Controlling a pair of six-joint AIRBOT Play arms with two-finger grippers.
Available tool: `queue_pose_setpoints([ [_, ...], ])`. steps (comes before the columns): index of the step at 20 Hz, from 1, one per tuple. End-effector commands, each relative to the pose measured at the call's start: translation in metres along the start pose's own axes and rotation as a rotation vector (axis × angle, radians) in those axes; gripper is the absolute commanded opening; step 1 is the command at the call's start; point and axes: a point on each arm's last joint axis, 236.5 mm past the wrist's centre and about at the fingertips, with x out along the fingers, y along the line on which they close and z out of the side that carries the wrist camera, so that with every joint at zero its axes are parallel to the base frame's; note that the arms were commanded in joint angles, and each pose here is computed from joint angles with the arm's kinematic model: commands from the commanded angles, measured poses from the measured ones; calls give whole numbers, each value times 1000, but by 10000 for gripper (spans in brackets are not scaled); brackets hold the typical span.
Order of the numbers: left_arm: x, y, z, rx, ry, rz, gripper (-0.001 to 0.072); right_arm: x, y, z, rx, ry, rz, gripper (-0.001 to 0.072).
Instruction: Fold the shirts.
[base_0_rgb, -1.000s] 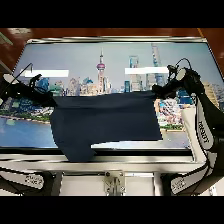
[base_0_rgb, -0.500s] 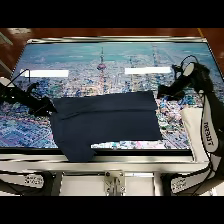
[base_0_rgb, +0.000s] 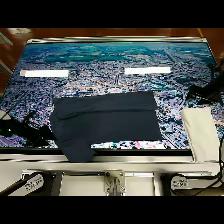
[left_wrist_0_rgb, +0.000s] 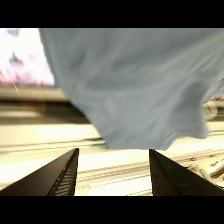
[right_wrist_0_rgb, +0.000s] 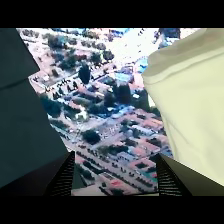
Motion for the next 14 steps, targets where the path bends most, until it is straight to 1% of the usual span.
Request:
queue_pose_setpoints([
  [1,43,17,-33,-53,20,-7,525,-5,-5,6,24,-36,33,626],
  [4,59,25,-36,-81,10,-7,523,-1,0,9,26,-40,56,626],
  [7,63,12,-22,-81,-53,-70,513,7,1,8,34,-30,67,626],
  [8,63,11,-18,-86,-67,-78,495,12,2,4,38,-15,74,626],
  [11,70,12,-13,-74,-71,-57,482,33,2,-15,50,55,83,626],
  [12,74,12,-12,-65,-75,-47,417,40,2,-22,55,81,87,626],
  [13,78,12,-12,-57,-73,-40,371,47,2,-31,60,110,90,626],
  [14,81,10,-11,-51,-71,-39,370,56,2,-40,67,142,91,626],
])
